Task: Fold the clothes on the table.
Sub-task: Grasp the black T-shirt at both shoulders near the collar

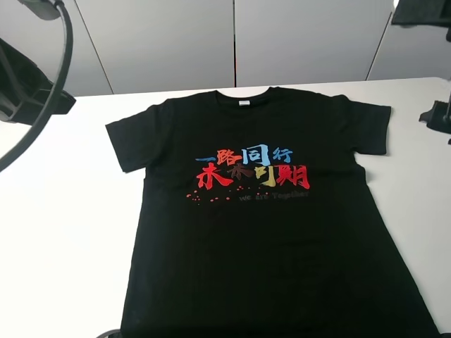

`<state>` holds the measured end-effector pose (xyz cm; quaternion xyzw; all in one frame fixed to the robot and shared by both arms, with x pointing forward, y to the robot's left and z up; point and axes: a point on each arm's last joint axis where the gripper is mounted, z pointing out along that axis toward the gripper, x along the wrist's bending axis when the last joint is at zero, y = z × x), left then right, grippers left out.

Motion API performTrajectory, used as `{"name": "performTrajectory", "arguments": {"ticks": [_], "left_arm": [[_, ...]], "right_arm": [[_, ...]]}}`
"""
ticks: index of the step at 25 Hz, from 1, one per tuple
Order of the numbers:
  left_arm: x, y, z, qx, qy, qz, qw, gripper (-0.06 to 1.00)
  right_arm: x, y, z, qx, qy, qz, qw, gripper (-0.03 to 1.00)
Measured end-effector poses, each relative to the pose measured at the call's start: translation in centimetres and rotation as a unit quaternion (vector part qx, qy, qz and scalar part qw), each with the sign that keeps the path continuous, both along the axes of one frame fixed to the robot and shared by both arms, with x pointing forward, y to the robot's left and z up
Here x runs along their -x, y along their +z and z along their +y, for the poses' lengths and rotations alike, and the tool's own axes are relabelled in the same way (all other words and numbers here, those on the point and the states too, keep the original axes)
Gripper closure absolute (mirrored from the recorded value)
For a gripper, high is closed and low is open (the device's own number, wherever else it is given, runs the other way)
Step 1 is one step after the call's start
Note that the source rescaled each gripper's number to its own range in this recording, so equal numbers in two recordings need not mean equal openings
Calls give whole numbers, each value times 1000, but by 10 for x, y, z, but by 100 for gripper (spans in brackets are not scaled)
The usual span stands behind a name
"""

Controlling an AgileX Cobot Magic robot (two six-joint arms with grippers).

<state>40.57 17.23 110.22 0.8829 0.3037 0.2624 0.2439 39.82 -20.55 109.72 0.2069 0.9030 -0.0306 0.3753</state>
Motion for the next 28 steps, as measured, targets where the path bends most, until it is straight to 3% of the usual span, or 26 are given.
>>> {"name": "performTrajectory", "arguments": {"ticks": [7,13,20,28], "left_arm": [[-1,1,1,0,6,-5,1000,13],[-2,1,2,-8,10,-15,1000,13],[-4,2,4,-24,11,-27,999,13],[-13,-8,-1,-53,9,-19,998,13]], "right_arm": [[-28,30,-14,-42,-77,-22,996,-3],[-63,32,-5,-97,-99,54,989,-3],[-111,-17,-9,-129,-136,187,964,-3],[-134,-61,-3,-105,-129,262,951,-3]]}}
